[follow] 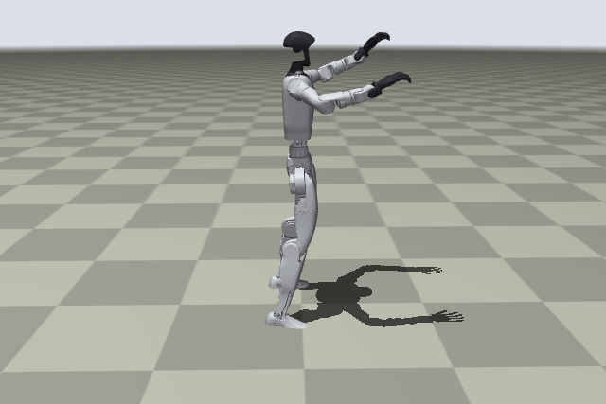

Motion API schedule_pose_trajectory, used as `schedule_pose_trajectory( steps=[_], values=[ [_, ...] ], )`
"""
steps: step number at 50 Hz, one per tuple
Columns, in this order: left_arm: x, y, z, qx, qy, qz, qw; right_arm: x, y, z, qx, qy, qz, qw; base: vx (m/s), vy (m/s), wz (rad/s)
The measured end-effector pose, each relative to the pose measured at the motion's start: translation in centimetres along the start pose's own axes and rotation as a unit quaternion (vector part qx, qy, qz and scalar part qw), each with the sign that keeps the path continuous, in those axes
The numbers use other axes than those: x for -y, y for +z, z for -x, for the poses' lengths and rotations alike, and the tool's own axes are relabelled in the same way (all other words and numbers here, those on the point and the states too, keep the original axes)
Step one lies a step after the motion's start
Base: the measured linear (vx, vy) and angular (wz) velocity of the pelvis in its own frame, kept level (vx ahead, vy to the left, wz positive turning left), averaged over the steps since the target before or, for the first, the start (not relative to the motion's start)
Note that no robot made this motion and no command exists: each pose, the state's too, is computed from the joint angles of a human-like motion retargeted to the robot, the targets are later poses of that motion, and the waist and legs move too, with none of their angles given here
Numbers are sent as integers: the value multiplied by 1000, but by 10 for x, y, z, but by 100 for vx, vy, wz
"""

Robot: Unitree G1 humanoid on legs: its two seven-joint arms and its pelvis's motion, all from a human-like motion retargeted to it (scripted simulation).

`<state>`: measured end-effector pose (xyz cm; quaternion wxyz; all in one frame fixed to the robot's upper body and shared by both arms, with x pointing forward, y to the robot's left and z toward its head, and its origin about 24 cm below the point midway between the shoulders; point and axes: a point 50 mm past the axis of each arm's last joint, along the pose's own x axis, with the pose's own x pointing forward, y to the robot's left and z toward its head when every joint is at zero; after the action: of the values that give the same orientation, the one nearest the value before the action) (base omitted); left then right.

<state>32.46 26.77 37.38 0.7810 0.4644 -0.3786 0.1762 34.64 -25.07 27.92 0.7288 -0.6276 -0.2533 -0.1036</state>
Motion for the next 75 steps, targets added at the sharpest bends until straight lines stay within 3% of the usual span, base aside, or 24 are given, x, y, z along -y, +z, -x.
schedule_pose_trajectory(
  steps=[9, 13, 16, 20, 25, 29, 32, 36, 45, 50, 55, 60, 65, 70, 75],
  values=[
    [-126, 10, -4, 30, 168, -199, 965, 130, -48, 18, -53, -126, 221, 966, 0, -1, -5],
    [-141, 16, -7, 35, 173, -249, 952, 158, -51, 20, -68, -152, 257, 952, 0, 0, 0],
    [-131, 18, -14, 37, 149, -237, 959, 154, -54, 17, -77, -142, 258, 953, 0, 0, 0],
    [-92, 21, -24, 45, 76, -193, 977, 115, -59, 12, -76, -57, 246, 965, 0, 0, 0],
    [-13, 24, -28, 45, -39, -102, 993, 31, -42, 6, -30, 79, 208, 974, 0, 0, 0],
    [59, 45, -17, 39, -160, 50, 985, -38, 11, 7, 54, 164, 105, 979, 0, 0, 0],
    [92, 86, -9, 89, -228, 142, 959, -60, 69, 5, 136, 178, 12, 975, 0, 0, 0],
    [83, 168, -8, 235, -216, 215, 923, -32, 148, -8, 255, 89, -86, 959, 0, 0, 0],
    [-14, 291, -8, 446, -43, 350, 823, 104, 250, -22, 404, -175, -179, 880, -1, 0, -4],
    [-34, 300, -16, 450, -19, 388, 804, 133, 263, -31, 403, -204, -212, 866, 0, 0, 0],
    [-1, 260, -29, 359, -45, 414, 835, 92, 249, -41, 362, -137, -254, 886, 0, 0, 0],
    [60, 175, -27, 216, -106, 333, 912, -1, 200, -37, 278, 10, -204, 939, 0, 0, 0],
    [83, 80, -5, 88, -152, 180, 968, -60, 96, -12, 115, 103, -137, 978, 0, 0, 0],
    [40, 22, 14, 51, -114, 11, 992, -31, -5, 22, -22, 51, -60, 997, 0, 0, 0],
    [-18, 1, 32, 66, -91, -145, 983, 31, -46, 47, -37, 18, 71, 997, 0, 0, 0]
  ],
)
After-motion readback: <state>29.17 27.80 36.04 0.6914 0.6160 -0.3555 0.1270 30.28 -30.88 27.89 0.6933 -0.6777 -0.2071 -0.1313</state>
